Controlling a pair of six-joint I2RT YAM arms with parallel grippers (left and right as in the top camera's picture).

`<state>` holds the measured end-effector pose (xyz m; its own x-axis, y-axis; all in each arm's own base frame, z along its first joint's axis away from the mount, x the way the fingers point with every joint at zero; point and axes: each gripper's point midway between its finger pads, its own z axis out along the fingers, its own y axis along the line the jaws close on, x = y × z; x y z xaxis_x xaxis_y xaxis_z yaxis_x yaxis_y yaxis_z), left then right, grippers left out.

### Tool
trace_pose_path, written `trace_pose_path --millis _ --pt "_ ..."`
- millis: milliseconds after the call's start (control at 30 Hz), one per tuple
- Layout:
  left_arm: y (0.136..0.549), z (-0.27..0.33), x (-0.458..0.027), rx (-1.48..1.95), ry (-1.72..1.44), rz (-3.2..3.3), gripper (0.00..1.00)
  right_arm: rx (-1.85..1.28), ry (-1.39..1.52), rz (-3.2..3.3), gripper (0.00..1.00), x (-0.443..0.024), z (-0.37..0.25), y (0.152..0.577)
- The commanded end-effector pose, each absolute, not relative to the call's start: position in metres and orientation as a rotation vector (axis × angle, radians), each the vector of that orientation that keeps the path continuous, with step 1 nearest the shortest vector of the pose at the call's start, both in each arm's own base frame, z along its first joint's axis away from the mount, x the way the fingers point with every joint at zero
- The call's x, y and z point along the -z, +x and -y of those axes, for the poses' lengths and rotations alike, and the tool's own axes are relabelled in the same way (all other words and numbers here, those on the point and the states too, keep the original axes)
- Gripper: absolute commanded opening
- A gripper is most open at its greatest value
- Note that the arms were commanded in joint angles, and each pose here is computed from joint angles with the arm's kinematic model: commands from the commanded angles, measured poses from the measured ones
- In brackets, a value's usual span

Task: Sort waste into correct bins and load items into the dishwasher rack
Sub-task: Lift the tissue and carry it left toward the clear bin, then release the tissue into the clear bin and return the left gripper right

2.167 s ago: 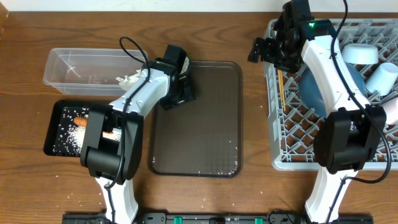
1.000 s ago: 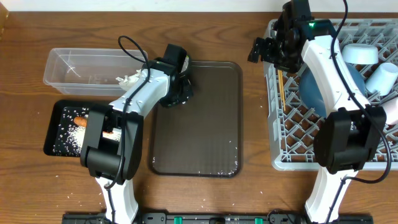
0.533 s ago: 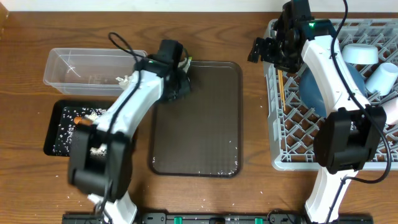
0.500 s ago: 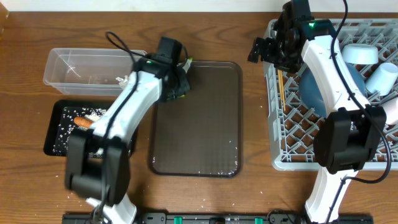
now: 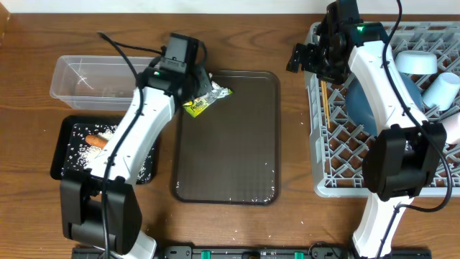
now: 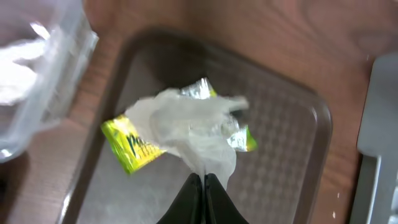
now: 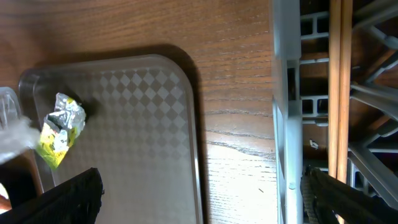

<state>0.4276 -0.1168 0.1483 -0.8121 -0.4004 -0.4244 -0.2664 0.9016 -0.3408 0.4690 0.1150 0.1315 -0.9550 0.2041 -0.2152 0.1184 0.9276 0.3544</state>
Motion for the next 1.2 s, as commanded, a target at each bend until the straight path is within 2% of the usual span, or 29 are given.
trace_pose_path --millis 0,367,500,733,767,800,900,933,1067,1167 --pt "0.432 0.102 -0.177 0.350 -0.472 -2.477 0.06 -0.506 0.246 -2.845 0.99 -0.129 -0.119 0.468" --pt "0.448 0.053 -0.271 0.311 -0.486 -2.143 0.06 -0.507 0.245 -2.845 0.99 -0.129 -0.119 0.468" --pt "0.450 0.006 -0.269 0.161 -0.609 -2.097 0.06 -0.507 0.245 -2.845 0.99 -0.129 -0.119 0.468" --pt "0.461 -0.065 -0.233 0.026 -0.787 -2.104 0.06 -0.507 0.245 -2.845 0.99 -0.129 -0.119 0.468" --pt "0.462 -0.075 -0.225 0.010 -0.813 -2.111 0.10 -0.507 0.245 -2.845 0.99 -0.129 -0.119 0.468" --pt "0.462 -0.084 -0.217 -0.006 -0.837 -2.121 0.21 -0.507 0.245 -2.845 0.99 -0.129 -0.119 0.468" --pt "0.460 -0.101 -0.199 -0.035 -0.887 -2.148 0.74 -0.507 0.245 -2.845 0.99 -0.129 -0.119 0.468" --pt "0.459 -0.104 -0.195 -0.041 -0.899 -2.159 0.82 -0.507 0.245 -2.845 0.99 -0.129 -0.119 0.468" --pt "0.456 -0.099 -0.191 -0.005 -0.897 -2.189 0.87 -0.506 0.246 -2.845 0.99 -0.129 -0.119 0.468" --pt "0.457 -0.072 -0.191 0.175 -0.836 -2.247 0.90 -0.507 0.245 -2.845 0.99 -0.129 -0.119 0.468"
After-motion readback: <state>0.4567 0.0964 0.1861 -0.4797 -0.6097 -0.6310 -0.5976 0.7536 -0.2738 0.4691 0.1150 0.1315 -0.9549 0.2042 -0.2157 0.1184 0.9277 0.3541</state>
